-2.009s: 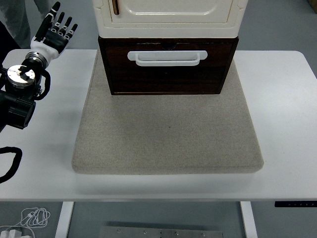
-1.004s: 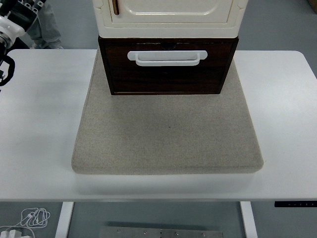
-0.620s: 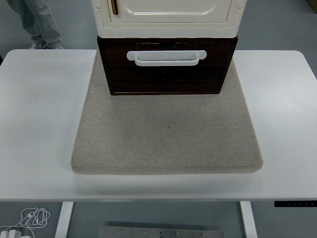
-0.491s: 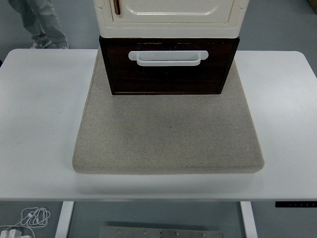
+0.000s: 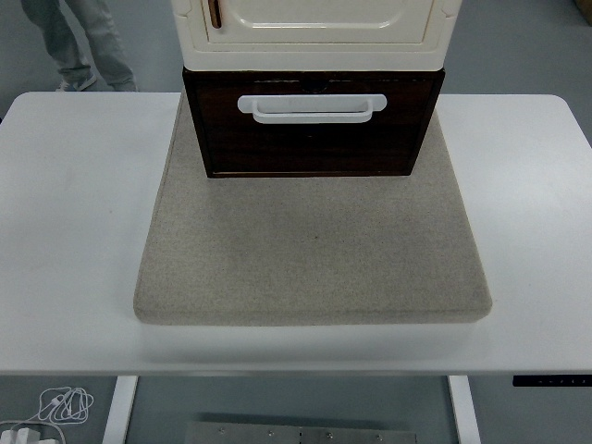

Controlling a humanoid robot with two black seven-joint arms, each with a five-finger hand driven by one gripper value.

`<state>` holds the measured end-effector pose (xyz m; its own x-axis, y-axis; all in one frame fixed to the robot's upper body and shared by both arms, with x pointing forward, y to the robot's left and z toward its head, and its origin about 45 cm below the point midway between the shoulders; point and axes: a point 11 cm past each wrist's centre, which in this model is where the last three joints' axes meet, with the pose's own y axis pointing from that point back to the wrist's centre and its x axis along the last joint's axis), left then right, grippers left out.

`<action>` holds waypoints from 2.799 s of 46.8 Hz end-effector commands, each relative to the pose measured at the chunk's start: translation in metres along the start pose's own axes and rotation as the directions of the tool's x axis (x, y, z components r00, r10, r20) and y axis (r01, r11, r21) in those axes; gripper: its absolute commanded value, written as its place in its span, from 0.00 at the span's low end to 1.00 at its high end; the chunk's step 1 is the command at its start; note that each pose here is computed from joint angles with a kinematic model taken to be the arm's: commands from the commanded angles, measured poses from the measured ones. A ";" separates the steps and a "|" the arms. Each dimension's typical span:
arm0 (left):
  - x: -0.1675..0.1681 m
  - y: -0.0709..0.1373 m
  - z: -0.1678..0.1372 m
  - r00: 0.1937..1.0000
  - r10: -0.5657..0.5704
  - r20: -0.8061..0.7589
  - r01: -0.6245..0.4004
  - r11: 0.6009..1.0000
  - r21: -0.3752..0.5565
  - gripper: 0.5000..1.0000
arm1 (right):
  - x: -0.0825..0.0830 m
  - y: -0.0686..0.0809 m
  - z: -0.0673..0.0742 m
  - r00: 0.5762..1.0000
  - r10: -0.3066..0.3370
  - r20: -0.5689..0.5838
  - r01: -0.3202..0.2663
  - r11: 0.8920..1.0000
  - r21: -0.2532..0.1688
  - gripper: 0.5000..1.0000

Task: Open the drawer under the combination cabinet

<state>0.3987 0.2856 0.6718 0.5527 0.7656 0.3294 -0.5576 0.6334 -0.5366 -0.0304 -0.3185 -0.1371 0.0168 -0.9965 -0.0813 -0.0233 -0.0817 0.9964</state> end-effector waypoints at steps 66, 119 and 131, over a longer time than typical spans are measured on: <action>-0.209 0.032 -0.179 0.793 -0.595 -0.133 0.451 0.426 0.784 1.00 | 0.000 0.000 0.000 1.000 0.001 0.000 -0.001 1.000 0.001 0.85; -0.179 0.020 -0.225 0.809 -0.585 -0.058 0.269 0.280 0.922 1.00 | 0.000 0.000 0.000 1.000 0.001 0.000 -0.001 1.000 -0.001 0.85; -0.173 0.016 -0.226 0.804 -0.594 -0.028 0.235 0.275 0.932 1.00 | 0.000 0.000 0.000 1.000 0.000 0.000 0.000 1.000 0.000 0.85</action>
<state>0.4333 0.1369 0.4301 0.7953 0.2394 0.5569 -0.5973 0.4658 0.6529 -0.0305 -0.3186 -0.1371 0.0168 -0.9966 -0.0812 -0.0231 -0.0816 0.9964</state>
